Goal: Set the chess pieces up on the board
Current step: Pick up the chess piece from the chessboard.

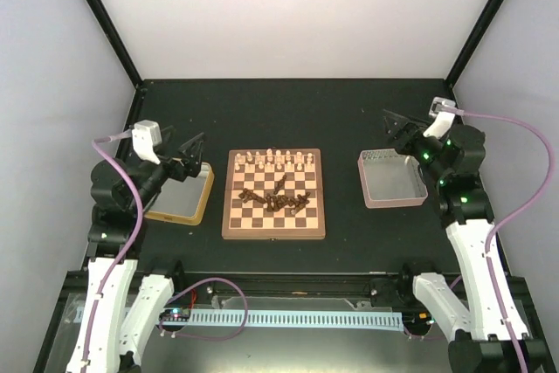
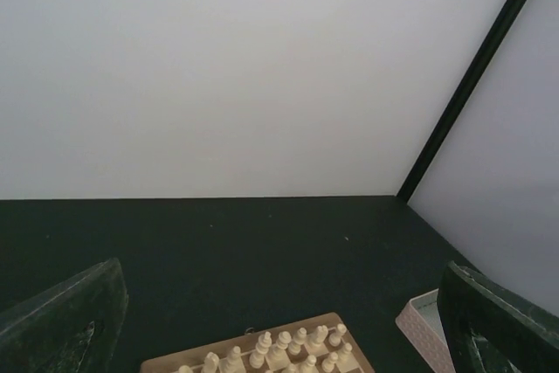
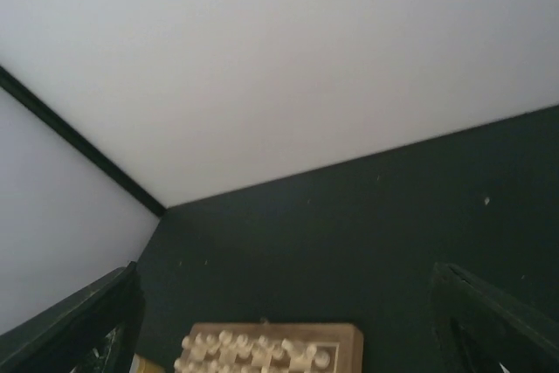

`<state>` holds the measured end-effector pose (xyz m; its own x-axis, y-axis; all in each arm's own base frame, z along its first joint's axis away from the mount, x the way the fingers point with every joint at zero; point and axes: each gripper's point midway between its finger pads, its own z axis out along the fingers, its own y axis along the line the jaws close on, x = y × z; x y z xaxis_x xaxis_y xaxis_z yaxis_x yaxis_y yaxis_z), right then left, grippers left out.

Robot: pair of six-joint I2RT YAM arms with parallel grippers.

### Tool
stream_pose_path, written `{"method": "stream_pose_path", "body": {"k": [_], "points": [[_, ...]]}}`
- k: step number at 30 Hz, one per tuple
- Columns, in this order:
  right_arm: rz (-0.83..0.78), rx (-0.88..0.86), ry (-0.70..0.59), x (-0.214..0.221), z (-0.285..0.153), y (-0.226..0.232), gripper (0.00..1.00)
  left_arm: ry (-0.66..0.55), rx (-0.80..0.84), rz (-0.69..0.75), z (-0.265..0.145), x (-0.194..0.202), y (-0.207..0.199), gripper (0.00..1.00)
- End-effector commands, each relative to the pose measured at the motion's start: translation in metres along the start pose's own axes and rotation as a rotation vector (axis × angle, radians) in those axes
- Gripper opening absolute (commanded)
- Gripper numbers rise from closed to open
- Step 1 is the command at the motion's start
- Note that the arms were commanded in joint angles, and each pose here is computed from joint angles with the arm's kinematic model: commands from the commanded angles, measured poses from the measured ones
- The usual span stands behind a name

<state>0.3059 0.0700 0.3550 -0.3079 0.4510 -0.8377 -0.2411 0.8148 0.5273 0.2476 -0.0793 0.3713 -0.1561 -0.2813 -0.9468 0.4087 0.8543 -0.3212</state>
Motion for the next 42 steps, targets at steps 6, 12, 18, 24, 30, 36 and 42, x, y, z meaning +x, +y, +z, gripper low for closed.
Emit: {"method": "stream_pose_path", "body": {"k": [6, 12, 18, 24, 30, 36, 42], "points": [[0.050, -0.113, 0.273, 0.085, 0.039, 0.002, 0.89, 0.094, 0.007, -0.137, 0.010, 0.044, 0.013, 0.99], [0.007, -0.085, 0.428, 0.147, 0.056, 0.007, 0.84, 0.180, 0.014, -0.187, 0.017, 0.075, 0.020, 0.99], [-0.068, -0.044, 0.590, 0.210, 0.069, 0.024, 0.71, 0.340, 0.095, -0.267, 0.029, 0.116, 0.015, 0.99], [-0.164, -0.036, 0.695, 0.256, 0.079, 0.049, 0.58, 0.486, 0.011, -0.343, 0.038, 0.158, 0.028, 0.90], [-0.309, -0.088, 0.784, 0.295, 0.088, 0.090, 0.42, 0.507, -0.117, -0.365, 0.037, 0.167, 0.048, 0.81], [-0.471, -0.176, 0.865, 0.338, 0.093, 0.133, 0.33, 0.433, -0.192, -0.335, 0.028, 0.152, 0.057, 0.80], [-0.558, -0.224, 0.940, 0.373, 0.095, 0.150, 0.27, 0.373, -0.227, -0.304, 0.019, 0.141, 0.060, 0.81]]}}
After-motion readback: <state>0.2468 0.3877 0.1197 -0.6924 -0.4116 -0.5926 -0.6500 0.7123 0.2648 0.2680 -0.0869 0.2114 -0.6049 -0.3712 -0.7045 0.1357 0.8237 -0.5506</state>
